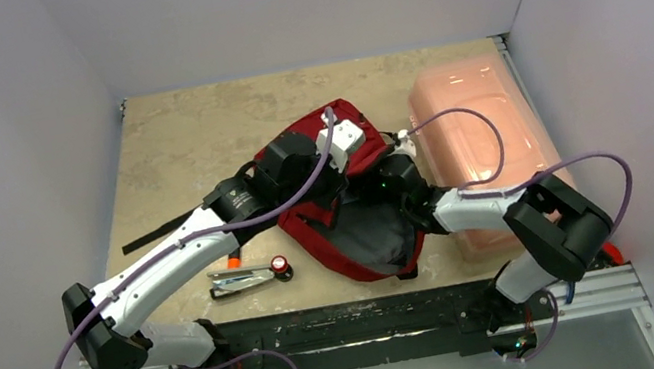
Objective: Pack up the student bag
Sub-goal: Place the book in the student bag, then zip the student bag at the center of the board.
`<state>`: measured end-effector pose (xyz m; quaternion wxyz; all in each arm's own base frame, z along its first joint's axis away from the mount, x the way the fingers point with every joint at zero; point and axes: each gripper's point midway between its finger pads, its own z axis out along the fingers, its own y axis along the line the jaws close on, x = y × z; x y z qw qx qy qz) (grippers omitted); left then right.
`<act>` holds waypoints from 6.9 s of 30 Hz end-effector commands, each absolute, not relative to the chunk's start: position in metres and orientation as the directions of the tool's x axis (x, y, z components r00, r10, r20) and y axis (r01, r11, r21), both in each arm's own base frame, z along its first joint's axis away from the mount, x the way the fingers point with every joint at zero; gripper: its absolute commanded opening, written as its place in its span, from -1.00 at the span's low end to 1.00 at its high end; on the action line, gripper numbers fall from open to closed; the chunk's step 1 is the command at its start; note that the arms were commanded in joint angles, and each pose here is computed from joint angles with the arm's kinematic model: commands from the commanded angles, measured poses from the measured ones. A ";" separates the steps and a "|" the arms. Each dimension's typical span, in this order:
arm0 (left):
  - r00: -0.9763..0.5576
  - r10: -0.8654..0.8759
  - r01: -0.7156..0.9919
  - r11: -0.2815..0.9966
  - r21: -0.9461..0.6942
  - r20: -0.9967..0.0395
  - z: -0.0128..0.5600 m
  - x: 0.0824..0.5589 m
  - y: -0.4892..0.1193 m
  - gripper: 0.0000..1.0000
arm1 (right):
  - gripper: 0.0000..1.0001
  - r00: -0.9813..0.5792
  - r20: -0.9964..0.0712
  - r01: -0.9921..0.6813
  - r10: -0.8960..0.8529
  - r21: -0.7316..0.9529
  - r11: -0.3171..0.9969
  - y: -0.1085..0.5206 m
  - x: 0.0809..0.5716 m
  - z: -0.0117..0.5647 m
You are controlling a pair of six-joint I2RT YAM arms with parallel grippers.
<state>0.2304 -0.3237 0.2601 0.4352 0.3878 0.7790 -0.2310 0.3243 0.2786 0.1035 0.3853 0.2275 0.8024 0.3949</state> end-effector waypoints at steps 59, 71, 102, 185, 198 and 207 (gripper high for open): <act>-0.459 -0.028 0.298 0.937 -0.183 -0.888 0.239 0.206 -0.158 0.60 | 0.29 -0.795 -0.574 -0.249 0.196 0.604 0.757 0.347 0.211 0.166; -0.409 0.002 0.338 0.929 -0.150 -0.912 0.246 0.213 -0.165 0.61 | -0.03 -0.786 -0.381 0.138 0.487 0.659 0.739 0.359 0.232 0.094; -0.829 -0.339 -0.030 0.821 -0.570 -0.445 0.173 0.237 -0.166 0.83 | -1.00 -0.699 -0.617 -0.167 0.360 0.631 0.757 0.364 0.245 0.133; -0.827 -0.561 -0.331 0.441 -0.835 0.032 0.116 0.366 -0.156 -1.00 | -0.18 -0.848 -0.513 -0.525 -0.132 0.780 0.340 0.421 0.203 0.115; -0.826 -0.562 -0.336 0.444 -0.831 0.034 0.113 0.366 -0.155 -1.00 | -0.69 -0.828 -0.547 -0.544 -0.118 0.736 0.404 0.411 0.210 0.125; -0.826 -0.563 -0.334 0.443 -0.832 0.031 0.113 0.367 -0.155 -1.00 | -0.50 -0.824 -0.552 -0.552 -0.129 0.731 0.401 0.409 0.208 0.128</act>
